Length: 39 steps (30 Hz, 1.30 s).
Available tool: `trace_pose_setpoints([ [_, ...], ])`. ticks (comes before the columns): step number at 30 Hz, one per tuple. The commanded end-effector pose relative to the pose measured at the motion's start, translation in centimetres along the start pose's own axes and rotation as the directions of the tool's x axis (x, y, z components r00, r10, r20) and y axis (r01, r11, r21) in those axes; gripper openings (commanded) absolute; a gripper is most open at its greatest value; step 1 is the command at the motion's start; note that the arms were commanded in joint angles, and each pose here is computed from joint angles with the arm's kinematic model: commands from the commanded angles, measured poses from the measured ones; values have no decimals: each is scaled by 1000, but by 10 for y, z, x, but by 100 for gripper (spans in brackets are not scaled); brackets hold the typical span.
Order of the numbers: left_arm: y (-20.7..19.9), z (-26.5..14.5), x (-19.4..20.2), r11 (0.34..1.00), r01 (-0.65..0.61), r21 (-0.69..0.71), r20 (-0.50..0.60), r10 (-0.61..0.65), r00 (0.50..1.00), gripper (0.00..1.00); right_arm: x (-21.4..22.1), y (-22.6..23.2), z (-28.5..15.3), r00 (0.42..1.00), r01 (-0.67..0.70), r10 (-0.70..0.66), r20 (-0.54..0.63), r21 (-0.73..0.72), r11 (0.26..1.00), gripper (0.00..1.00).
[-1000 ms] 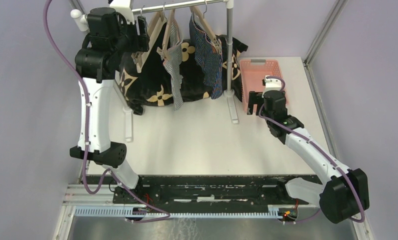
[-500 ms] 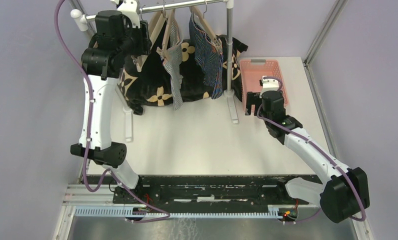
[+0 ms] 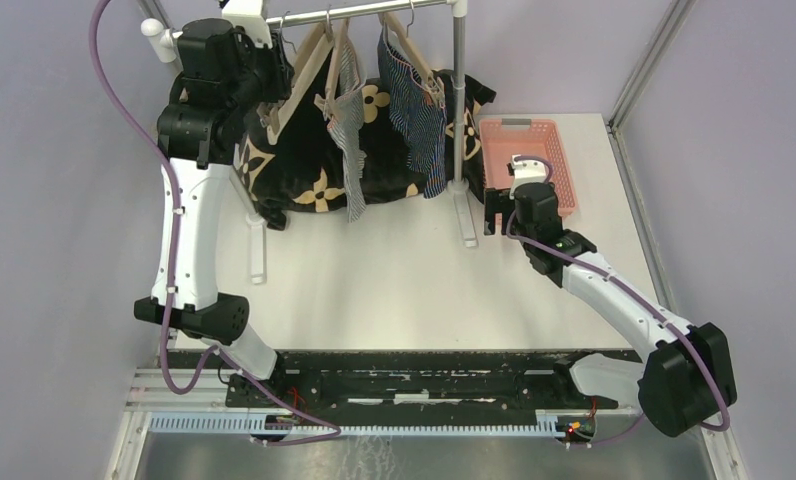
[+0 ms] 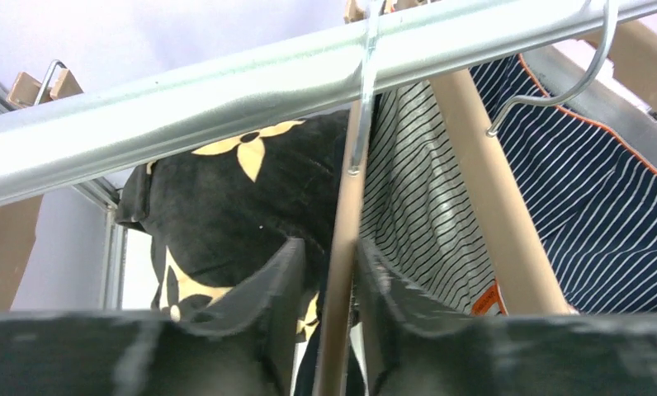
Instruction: Remove the underwear clipped to the hanger
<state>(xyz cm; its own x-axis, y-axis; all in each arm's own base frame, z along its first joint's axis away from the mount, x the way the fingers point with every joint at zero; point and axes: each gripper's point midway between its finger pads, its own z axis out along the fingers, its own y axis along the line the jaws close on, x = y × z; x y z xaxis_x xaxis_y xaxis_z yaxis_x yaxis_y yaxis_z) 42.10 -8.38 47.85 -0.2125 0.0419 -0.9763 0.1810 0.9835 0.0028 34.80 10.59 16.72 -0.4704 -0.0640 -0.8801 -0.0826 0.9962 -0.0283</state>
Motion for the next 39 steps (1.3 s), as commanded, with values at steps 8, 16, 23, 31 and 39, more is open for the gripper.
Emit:
trace_pose_setpoints([
  [8,3,-5,-9,1000,23,-15,44,-22,999,26,-29,0,-3,997,3,-5,80,24,1000,96],
  [16,4,-4,-3,1000,18,-26,36,-17,999,34,-29,0,-3,997,10,-12,76,28,1000,97],
  [23,8,-8,-10,999,29,-46,70,-25,997,9,-26,4,1,998,16,-18,66,20,1000,97],
  [31,7,-27,-37,999,30,-34,169,-23,985,3,-25,4,3,998,25,-27,61,29,999,96],
  [39,17,-58,-68,996,38,-82,285,-13,959,3,-26,4,2,997,25,-27,66,33,999,95],
])
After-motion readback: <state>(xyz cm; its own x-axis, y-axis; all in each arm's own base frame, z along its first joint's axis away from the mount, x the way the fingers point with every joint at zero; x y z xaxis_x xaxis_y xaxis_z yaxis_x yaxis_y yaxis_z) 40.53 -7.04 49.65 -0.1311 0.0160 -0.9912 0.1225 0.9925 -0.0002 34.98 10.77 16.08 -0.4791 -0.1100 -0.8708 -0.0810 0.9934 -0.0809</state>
